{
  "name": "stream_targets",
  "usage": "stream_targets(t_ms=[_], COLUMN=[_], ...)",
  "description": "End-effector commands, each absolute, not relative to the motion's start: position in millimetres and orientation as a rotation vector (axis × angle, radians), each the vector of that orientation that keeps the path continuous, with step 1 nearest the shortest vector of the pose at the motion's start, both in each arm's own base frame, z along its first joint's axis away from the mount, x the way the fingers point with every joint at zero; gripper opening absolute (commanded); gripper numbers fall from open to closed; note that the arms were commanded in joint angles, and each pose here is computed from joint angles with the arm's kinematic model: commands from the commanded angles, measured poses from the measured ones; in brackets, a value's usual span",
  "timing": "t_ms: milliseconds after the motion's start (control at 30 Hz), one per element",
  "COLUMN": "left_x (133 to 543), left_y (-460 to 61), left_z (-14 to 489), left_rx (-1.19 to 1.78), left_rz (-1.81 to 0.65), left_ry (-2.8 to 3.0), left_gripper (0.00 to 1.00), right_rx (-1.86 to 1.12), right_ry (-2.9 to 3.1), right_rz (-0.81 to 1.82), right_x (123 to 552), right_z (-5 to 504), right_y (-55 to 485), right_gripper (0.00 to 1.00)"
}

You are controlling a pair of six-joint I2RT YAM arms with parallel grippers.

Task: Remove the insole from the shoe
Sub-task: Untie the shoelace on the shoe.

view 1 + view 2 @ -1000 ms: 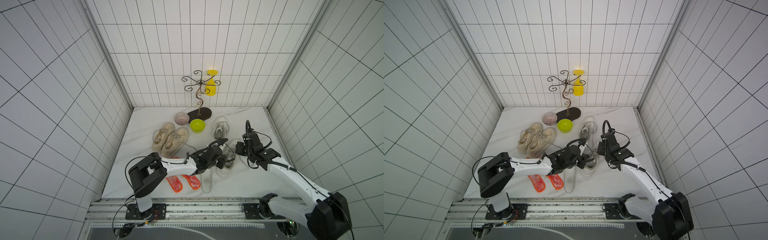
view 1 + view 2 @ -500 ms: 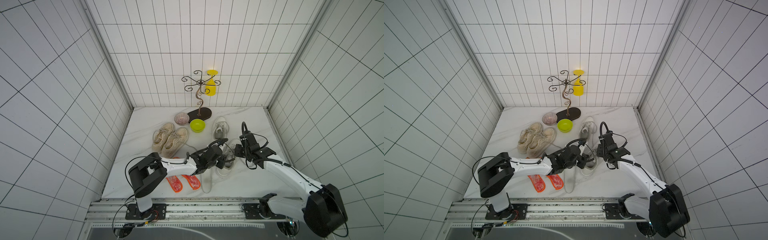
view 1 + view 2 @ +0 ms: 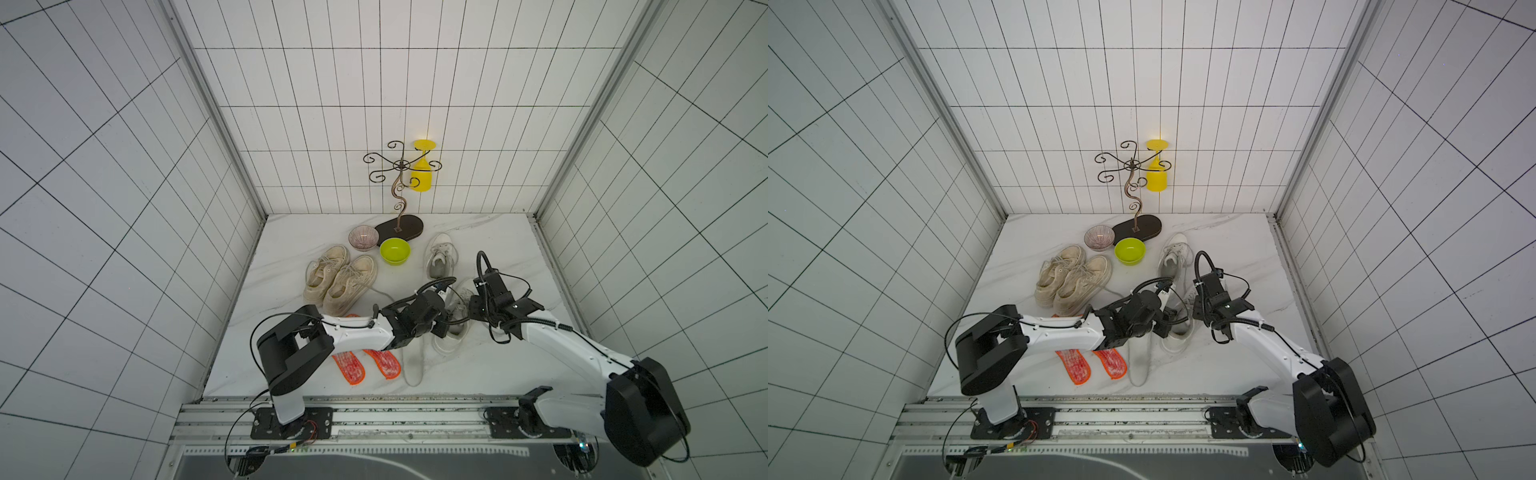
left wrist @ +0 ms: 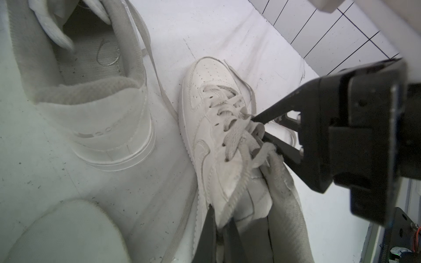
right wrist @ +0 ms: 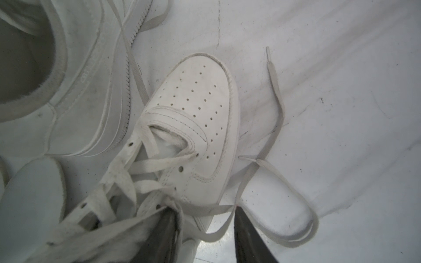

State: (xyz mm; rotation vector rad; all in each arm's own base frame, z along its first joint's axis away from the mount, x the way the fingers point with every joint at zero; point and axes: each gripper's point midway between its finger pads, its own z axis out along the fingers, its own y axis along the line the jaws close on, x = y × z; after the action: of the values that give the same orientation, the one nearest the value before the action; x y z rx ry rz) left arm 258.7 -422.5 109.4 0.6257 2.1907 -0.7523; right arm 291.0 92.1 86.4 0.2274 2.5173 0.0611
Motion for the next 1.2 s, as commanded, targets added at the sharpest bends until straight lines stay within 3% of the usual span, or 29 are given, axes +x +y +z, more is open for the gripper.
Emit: stream_targets(t_ms=[0,233,500,700,900,1167], left_x=[263.6,261.8,260.7,261.3,261.8,262.2], left_y=[-434.4,-432.3,-433.0,-433.6,-434.0,-434.5], left_z=[154.3,161.6,162.9,159.8,158.6,157.5], left_rx=[0.598,0.589,0.59,0.592,0.593,0.595], left_rz=[-0.834,-0.851,-0.861,-0.855,-0.851,-0.848], left_ry=[2.057,2.04,2.035,2.041,2.042,2.045], left_gripper=[0.0,0.0,0.0,0.0,0.0,0.0], right_rx=[0.255,0.458,0.604,0.493,0.346,0.325], right_ry=[2.586,2.483,2.305,2.329,2.495,2.533], right_rz=[-0.049,-0.187,-0.206,0.087,0.177,0.194], right_x=[276.2,300.9,330.3,331.6,296.6,279.8], right_z=[55.1,57.4,96.8,127.0,110.6,98.9], right_y=[79.7,32.6,-1.2,36.3,76.2,85.4], right_gripper=[0.44,0.44,0.56,0.6,0.62,0.6])
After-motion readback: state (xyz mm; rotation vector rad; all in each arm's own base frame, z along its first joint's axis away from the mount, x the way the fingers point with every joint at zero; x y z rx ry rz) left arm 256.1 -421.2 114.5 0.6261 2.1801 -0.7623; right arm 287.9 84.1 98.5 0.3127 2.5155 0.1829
